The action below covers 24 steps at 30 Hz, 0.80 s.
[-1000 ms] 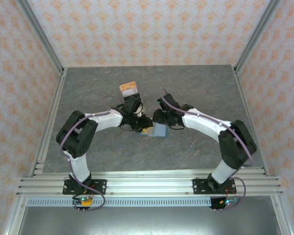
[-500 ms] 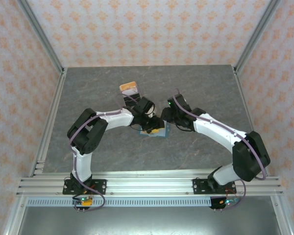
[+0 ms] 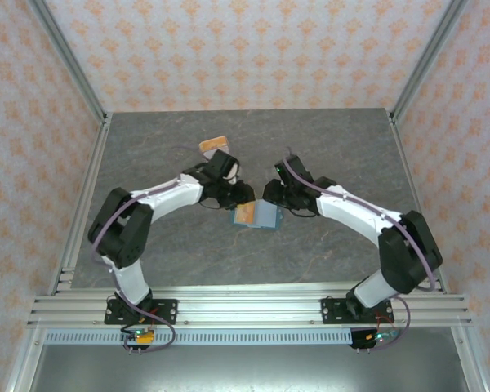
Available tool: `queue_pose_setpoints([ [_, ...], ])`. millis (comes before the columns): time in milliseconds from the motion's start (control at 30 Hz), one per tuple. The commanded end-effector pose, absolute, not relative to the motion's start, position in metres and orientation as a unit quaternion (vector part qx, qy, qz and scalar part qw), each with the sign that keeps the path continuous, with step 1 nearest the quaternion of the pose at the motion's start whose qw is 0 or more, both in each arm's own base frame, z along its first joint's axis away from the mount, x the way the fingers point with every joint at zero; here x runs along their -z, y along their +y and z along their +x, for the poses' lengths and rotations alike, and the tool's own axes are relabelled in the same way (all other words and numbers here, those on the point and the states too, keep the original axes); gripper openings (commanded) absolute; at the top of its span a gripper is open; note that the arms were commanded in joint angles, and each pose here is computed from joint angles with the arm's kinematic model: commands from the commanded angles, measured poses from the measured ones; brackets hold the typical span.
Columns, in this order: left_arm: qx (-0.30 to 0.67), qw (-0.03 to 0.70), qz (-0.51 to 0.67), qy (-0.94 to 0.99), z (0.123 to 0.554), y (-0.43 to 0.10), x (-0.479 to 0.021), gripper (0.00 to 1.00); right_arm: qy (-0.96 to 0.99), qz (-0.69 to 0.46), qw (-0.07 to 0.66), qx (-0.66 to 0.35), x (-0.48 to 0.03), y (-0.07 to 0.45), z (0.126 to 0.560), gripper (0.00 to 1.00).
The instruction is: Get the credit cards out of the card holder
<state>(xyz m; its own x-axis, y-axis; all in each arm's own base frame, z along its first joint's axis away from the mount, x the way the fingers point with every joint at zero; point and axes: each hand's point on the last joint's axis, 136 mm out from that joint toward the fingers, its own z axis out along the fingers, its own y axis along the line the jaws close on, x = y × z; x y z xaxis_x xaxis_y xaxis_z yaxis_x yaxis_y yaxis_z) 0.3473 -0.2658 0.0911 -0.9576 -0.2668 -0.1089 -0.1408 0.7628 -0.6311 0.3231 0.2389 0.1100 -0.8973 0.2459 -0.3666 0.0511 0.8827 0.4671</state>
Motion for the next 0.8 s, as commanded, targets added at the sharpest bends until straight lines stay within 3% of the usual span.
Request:
queue_pose_setpoints([
  [0,0.268,0.102,-0.141,0.948,0.341,-0.228,-0.076,0.27,0.941,0.077,0.182,-0.275,-0.109,0.262,0.326,0.34],
  [400,0.257,0.095,-0.155,0.949,0.352,-0.230,-0.055,0.19,0.940,0.147,0.122,-0.284,-0.059,0.281,0.334,0.26],
  [767,0.240,0.093,-0.153,0.954,0.362,-0.236,-0.043,0.16,0.942,0.142,0.106,-0.286,-0.048,0.290,0.334,0.21],
])
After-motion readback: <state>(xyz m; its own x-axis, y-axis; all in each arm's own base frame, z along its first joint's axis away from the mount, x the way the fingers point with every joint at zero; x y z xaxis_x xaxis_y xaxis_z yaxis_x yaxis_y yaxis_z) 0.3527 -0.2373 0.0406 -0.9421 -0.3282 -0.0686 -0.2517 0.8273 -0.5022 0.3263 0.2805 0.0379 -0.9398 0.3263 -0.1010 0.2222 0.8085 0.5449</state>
